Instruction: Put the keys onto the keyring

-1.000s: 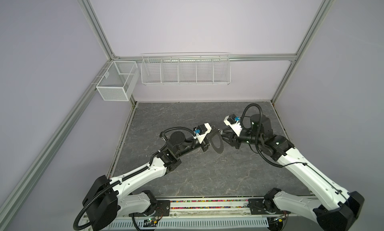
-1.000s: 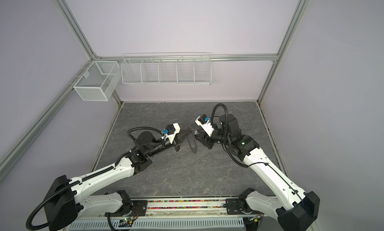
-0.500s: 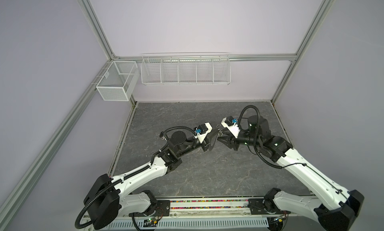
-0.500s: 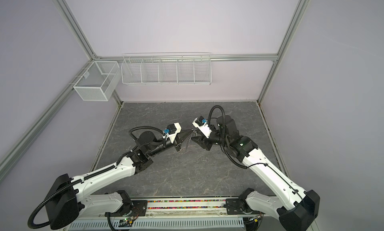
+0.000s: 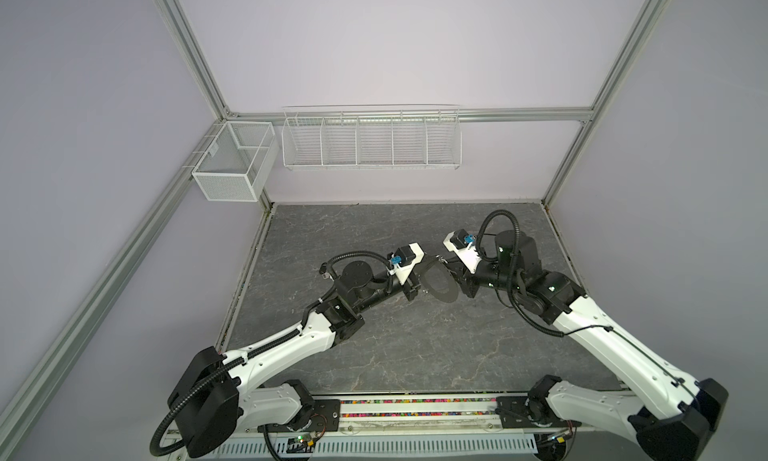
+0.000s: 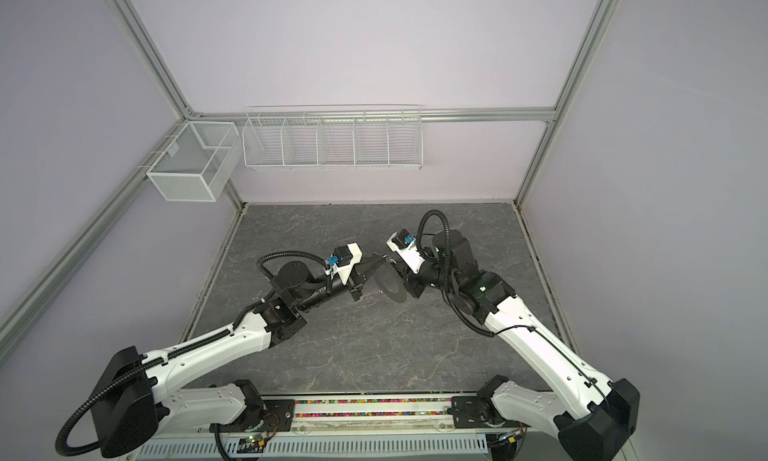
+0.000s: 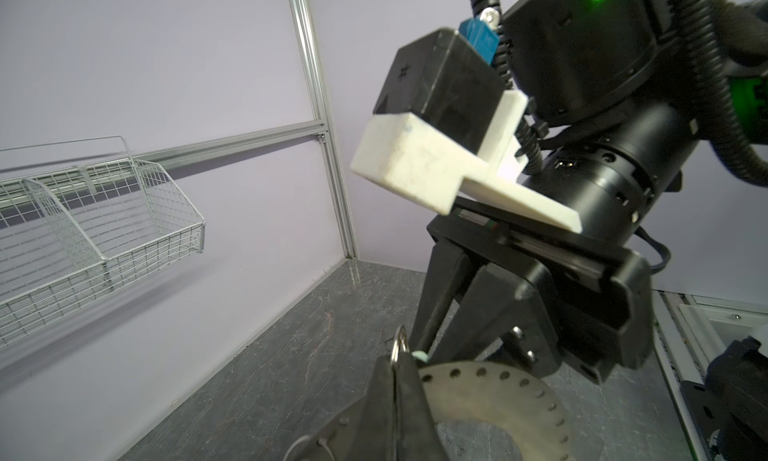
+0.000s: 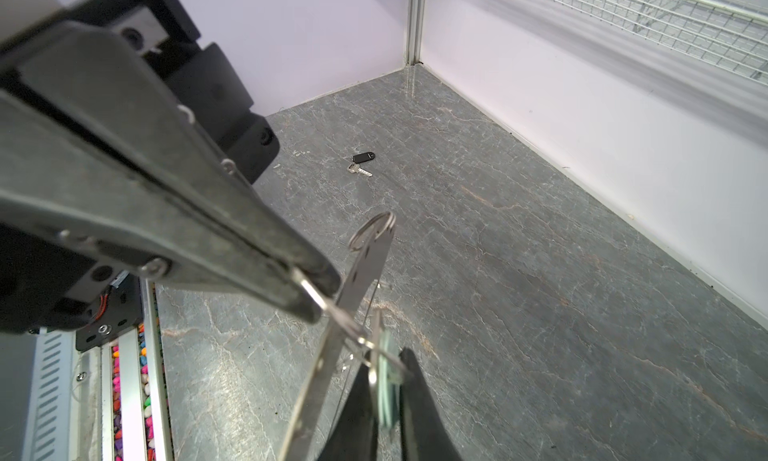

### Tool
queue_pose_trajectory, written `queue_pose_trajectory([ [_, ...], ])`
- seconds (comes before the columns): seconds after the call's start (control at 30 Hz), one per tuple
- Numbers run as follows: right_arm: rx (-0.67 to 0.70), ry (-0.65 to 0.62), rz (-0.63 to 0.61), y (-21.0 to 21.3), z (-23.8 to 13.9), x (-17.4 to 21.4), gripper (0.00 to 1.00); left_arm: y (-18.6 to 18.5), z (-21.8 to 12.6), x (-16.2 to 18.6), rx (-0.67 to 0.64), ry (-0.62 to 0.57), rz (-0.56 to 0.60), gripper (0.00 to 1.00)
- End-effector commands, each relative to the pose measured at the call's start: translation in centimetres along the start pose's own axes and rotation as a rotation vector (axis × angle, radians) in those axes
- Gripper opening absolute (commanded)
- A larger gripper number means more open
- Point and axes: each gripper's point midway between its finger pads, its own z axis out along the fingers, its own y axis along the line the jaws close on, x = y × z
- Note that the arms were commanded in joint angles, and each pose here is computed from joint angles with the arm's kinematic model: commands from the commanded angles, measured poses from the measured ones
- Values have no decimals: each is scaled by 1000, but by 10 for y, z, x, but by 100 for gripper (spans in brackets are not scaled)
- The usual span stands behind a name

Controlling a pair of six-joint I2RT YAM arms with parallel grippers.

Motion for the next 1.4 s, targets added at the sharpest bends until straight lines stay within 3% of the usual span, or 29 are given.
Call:
queue_pose_trajectory([
  [0.0,-28,2,-35,7,2,-2,10,9,4,-29,-27,-91,-8,0],
  [0.6,-66,51,-105,19,20,10,8,13,5,-28,-44,-101,-8,0],
  [0.7,-55,60,-111,18,18,10,23,12,5,-26,-33,-96,-11,0],
  [0.97,48,80,-207,3,-19,18,46,5,-4,-20,56,-72,-22,0],
  [1.1,75,54,-137,-11,-34,19,44,-1,-4,-11,102,-30,-22,0],
  [1.37,-236,-117,-110,32,-39,-16,32,-11,-3,-1,166,1,-31,0],
])
